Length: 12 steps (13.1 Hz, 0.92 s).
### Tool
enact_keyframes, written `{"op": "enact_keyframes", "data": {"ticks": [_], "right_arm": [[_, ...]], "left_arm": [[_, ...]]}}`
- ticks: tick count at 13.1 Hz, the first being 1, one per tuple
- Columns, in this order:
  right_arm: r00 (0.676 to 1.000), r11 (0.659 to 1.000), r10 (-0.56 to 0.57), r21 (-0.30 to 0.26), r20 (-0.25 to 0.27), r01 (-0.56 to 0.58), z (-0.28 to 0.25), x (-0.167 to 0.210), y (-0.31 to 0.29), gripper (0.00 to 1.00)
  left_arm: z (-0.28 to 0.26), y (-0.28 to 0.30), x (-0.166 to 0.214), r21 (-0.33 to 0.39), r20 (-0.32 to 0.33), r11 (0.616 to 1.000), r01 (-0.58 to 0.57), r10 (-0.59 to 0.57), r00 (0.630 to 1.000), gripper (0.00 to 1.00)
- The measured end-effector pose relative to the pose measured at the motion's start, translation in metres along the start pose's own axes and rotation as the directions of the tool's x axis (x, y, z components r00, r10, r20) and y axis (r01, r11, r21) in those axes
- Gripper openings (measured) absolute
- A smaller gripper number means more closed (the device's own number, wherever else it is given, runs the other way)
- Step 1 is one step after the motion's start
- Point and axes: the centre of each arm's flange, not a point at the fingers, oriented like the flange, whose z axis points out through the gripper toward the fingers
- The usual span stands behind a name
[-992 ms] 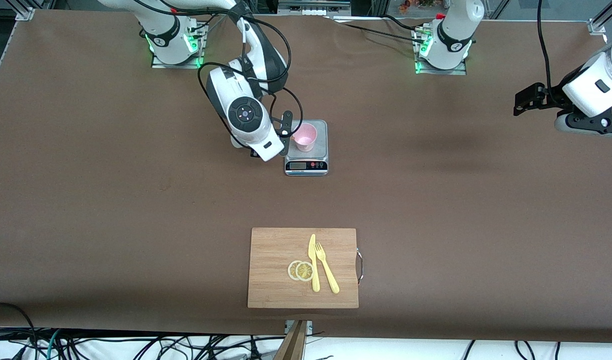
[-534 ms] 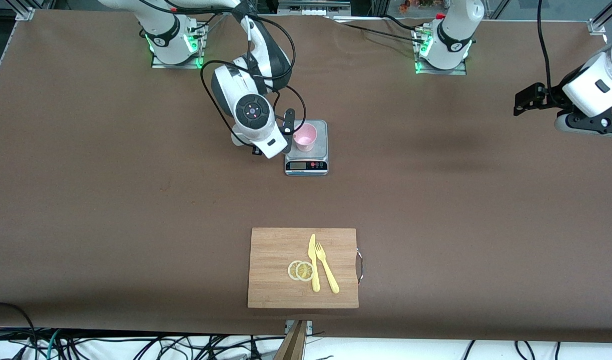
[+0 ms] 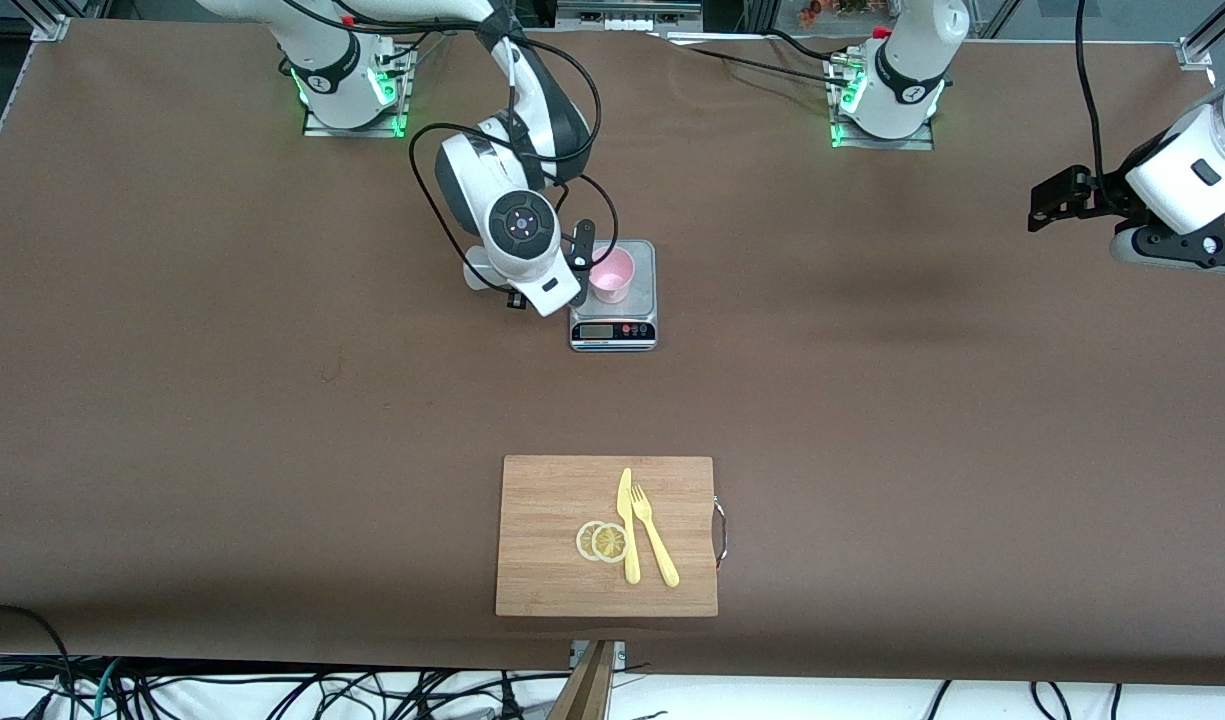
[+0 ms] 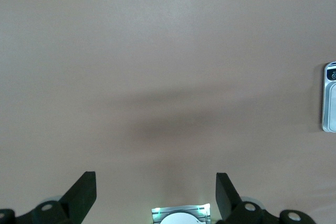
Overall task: Add sauce to pink cup with both arms
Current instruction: 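Tilt the bottle nozzle over the cup rim with the right gripper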
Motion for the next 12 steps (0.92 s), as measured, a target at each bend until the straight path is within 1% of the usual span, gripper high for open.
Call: {"op": "enact_keyframes", "data": {"ticks": [1,4,12], "right_arm": [[1.000,1.000,0.002,0.000,0.004,-0.002,0.001,0.001,-0.001,0.38],[0.999,1.000,0.006,-0.002,0.038,-0.006,0.001,0.007,-0.010,0.38],[0.997,1.000,0.015,0.011,0.082,-0.016,-0.004,0.009,-0.017,0.37]], "left_arm": [[0.000,0.000,0.000,0.000,0.000,1.000,0.000,0.000,1.000,1.00],[0.000,0.000,0.000,0.000,0.000,1.000,0.000,0.000,1.000,1.00],[0.000,0.000,0.000,0.000,0.000,1.000,0.000,0.000,1.000,1.00]]}}
